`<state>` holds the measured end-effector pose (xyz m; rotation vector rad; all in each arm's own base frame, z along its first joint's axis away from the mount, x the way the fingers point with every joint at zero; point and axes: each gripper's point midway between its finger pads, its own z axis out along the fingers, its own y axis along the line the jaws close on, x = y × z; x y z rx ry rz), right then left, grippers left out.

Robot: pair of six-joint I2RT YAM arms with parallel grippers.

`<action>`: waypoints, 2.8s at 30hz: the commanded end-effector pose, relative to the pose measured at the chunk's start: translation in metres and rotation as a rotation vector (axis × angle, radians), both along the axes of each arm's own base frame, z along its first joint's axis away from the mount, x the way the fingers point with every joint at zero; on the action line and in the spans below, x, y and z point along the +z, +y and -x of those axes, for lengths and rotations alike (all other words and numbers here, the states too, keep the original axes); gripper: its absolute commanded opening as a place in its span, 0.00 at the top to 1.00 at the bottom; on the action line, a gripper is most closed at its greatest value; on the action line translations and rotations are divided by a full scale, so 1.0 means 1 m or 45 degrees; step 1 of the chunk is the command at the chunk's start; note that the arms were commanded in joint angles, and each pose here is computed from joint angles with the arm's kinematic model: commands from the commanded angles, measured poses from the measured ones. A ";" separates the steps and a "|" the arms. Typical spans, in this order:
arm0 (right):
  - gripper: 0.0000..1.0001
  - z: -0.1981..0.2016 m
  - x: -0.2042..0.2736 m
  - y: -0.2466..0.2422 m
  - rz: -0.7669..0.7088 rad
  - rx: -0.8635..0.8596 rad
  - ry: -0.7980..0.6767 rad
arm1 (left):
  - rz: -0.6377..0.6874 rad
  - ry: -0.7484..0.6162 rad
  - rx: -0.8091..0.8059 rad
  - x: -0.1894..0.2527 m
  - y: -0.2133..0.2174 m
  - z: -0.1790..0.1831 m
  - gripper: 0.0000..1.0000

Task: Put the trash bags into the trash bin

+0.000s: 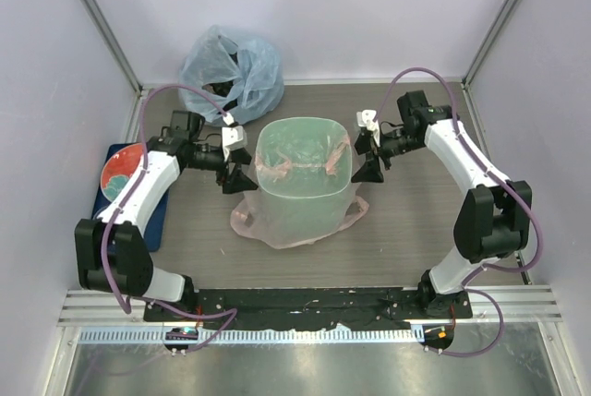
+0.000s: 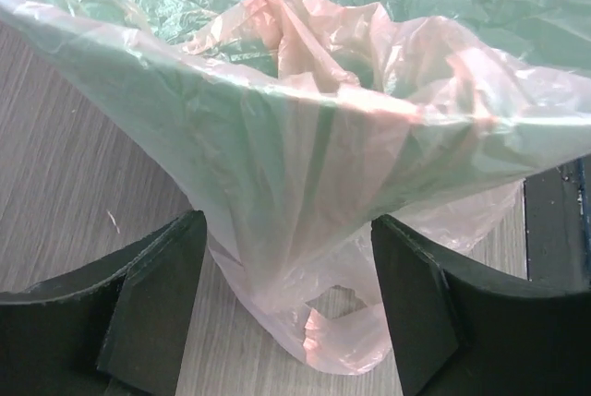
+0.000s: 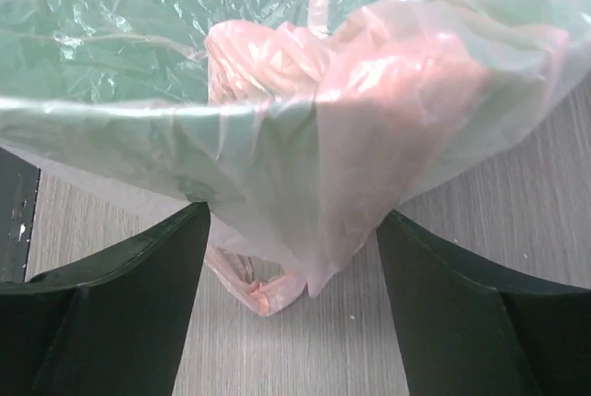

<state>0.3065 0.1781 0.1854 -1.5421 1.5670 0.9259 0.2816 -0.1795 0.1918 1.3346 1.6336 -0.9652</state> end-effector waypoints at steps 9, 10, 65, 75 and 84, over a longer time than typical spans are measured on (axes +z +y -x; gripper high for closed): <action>0.99 0.001 -0.028 0.003 0.009 0.037 0.035 | -0.048 0.015 0.041 -0.046 0.001 -0.013 1.00; 0.99 0.000 -0.034 0.000 0.025 0.025 0.043 | -0.058 0.022 0.055 -0.052 0.002 -0.013 1.00; 0.70 -0.018 -0.011 0.128 0.710 -0.463 -0.132 | 0.097 0.047 0.990 0.059 0.083 -0.006 0.05; 0.73 0.006 -0.086 0.124 0.770 -0.362 0.006 | 0.107 0.054 1.005 0.065 0.083 -0.001 0.04; 0.74 0.008 -0.147 0.116 0.853 -0.322 0.107 | 0.112 0.068 1.006 0.072 0.082 0.001 0.04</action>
